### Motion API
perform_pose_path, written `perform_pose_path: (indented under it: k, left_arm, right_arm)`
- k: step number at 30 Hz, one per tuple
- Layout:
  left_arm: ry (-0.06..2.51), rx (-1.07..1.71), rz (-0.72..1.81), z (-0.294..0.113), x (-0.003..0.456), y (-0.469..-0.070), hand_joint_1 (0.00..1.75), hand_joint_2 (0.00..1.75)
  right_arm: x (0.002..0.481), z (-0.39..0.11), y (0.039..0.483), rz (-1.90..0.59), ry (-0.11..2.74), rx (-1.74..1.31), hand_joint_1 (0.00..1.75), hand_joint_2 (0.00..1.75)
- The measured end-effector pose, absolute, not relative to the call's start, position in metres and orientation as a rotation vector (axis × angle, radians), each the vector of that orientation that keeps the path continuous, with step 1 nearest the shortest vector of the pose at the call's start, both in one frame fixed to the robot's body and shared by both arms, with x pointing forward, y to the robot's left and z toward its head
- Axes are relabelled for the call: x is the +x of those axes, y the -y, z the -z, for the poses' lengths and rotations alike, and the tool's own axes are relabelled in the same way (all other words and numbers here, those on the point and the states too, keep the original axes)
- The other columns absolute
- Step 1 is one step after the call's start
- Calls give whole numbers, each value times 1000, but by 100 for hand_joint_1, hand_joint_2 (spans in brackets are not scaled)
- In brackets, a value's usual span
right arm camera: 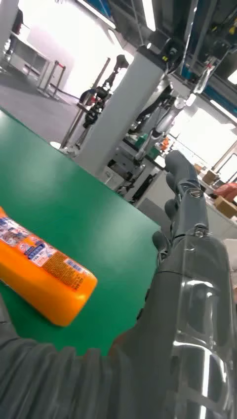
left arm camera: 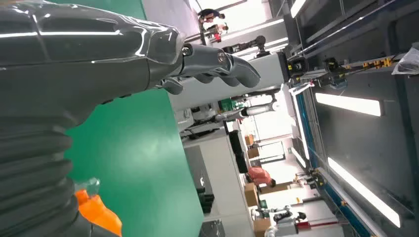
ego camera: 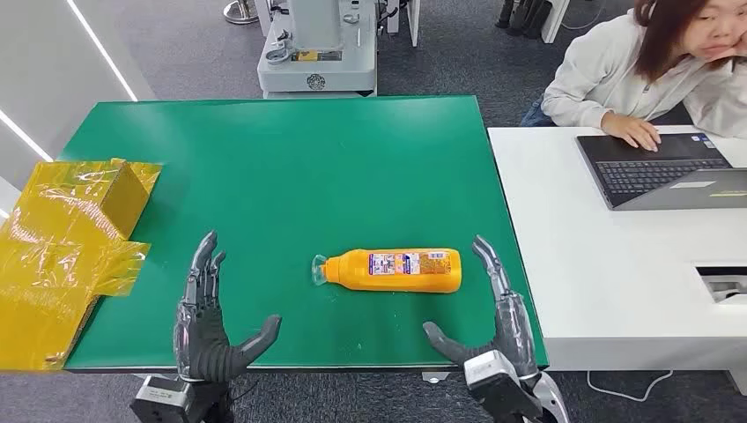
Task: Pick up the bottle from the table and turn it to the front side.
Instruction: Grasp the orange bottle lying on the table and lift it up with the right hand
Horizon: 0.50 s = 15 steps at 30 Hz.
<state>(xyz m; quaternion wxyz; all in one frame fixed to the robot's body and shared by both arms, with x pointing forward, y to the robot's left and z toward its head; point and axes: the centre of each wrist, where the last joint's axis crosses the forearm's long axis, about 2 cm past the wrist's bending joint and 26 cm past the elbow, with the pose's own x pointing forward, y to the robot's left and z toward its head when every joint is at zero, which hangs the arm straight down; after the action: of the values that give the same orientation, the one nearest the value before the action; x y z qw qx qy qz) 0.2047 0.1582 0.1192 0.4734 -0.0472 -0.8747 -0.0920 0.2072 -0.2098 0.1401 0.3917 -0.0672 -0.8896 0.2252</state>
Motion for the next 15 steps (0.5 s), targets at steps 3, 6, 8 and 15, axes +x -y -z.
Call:
perform_pose_path:
  k: [3, 6, 8, 15]
  left_arm:
    - [2147, -151, 244, -122, 213, -154, 0, 175]
    - [2154, -204, 276, -127, 226, -145, 0, 175]
    - [2152, -236, 299, -128, 233, -139, 0, 175]
    - [2139, -311, 369, -130, 253, -124, 0, 175]
  right_arm:
    - [222, -142, 213, -615, 2237, -234, 0, 175]
    - [243, -145, 215, -679, 2193, -301, 0, 175]
    - [254, -145, 215, -719, 2157, -314, 0, 175]
    - [292, -129, 225, -874, 1998, -302, 0, 175]
